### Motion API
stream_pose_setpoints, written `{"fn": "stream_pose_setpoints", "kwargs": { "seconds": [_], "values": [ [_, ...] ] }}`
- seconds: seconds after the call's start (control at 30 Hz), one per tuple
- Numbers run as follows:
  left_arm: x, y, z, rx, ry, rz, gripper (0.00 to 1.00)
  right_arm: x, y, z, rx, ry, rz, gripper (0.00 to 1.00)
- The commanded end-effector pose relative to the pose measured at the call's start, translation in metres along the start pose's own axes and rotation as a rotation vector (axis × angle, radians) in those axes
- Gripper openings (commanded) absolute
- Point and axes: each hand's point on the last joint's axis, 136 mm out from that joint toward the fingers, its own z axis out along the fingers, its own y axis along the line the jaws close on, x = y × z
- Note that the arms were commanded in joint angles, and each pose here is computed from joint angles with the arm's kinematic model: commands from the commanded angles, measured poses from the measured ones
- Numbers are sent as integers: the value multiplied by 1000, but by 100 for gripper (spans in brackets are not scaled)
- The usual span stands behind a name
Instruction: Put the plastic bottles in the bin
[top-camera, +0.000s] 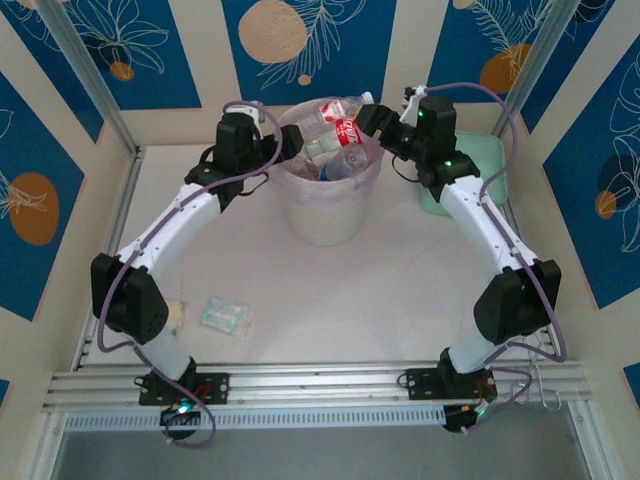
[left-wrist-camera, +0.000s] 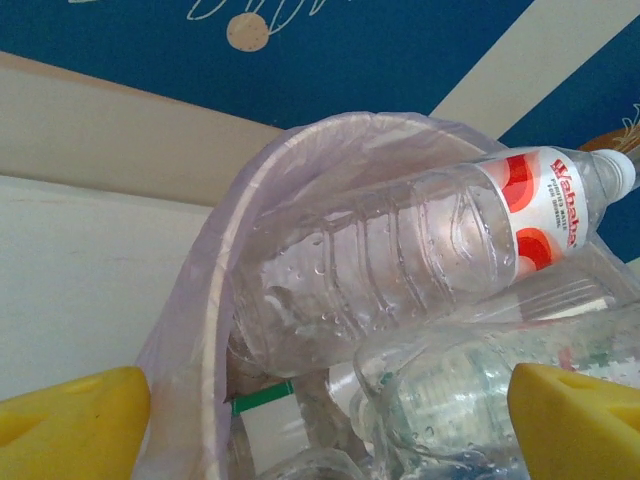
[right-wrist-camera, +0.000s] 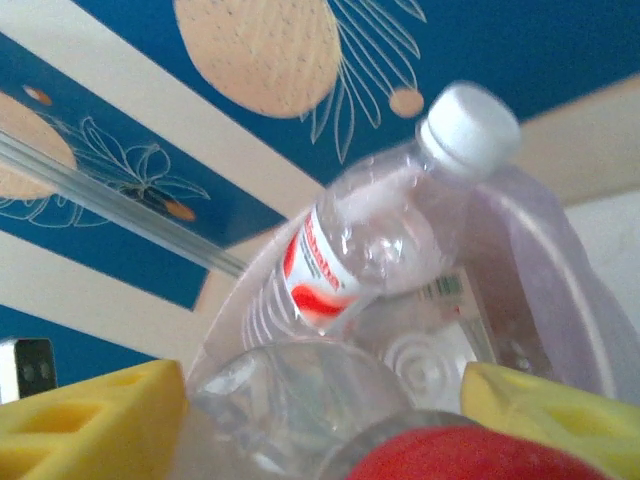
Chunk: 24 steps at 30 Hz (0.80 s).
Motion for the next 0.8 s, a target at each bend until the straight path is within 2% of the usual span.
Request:
{"fn": "stream_pose_setpoints", "kwargs": {
  "seconds": [0.0,0.23,0.33,0.43,0.57,0.77],
  "values": [
    [3,12,4,-63,16,37,91,7,-1,-28,74,129,-101,86],
    [-4,7,0,-56,10,50,91,-35,-14,-59,192,79,-173,86],
    [-4,7,1,-62,16,54,91,-45,-13,-63,173,64,-163,82],
    [-2,7,3,-58,22,47,91,-45,-1,-54,96,73,-165,75],
    [-3,6,2,-54,21,41,91,-47,2,-30,32,111,-141,61],
    [-4,9,-1,-73,16,45,91,-5,15,2,-6,216,-129,42]
  ]
}}
